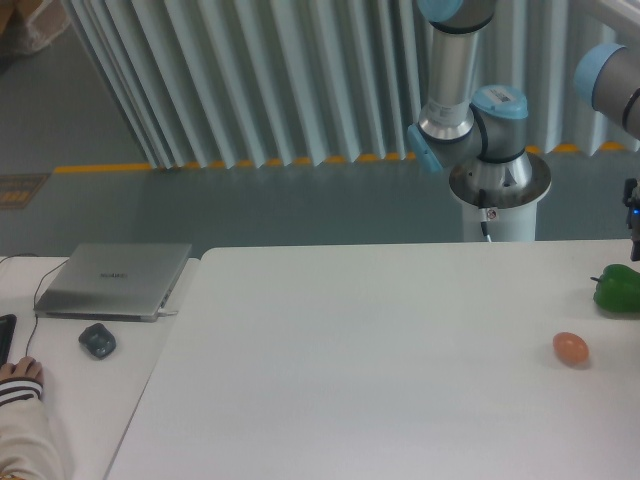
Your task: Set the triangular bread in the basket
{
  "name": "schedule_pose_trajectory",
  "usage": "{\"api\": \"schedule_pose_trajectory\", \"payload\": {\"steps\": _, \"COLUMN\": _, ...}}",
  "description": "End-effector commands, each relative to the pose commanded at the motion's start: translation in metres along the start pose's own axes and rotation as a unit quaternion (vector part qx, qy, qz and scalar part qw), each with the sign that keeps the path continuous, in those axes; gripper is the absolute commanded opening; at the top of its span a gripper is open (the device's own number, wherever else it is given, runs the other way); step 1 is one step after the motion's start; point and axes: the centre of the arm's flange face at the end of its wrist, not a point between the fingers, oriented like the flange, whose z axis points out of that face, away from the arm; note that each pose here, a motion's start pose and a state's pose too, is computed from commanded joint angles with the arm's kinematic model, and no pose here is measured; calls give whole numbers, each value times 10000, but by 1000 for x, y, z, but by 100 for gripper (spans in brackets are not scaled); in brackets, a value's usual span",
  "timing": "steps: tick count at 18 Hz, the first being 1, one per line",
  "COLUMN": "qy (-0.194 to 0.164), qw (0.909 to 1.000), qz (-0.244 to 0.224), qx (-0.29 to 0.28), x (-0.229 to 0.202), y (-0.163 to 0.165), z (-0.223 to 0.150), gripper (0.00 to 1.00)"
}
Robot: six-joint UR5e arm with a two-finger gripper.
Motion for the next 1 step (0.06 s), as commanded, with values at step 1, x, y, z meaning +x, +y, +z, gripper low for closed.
{"api": "schedule_pose_trajectory", "payload": {"steps": 1, "qy": -5, "qw": 10000, "qz": 0, "qx": 14, "x": 0, "y": 0, "z": 0, "gripper": 100}}
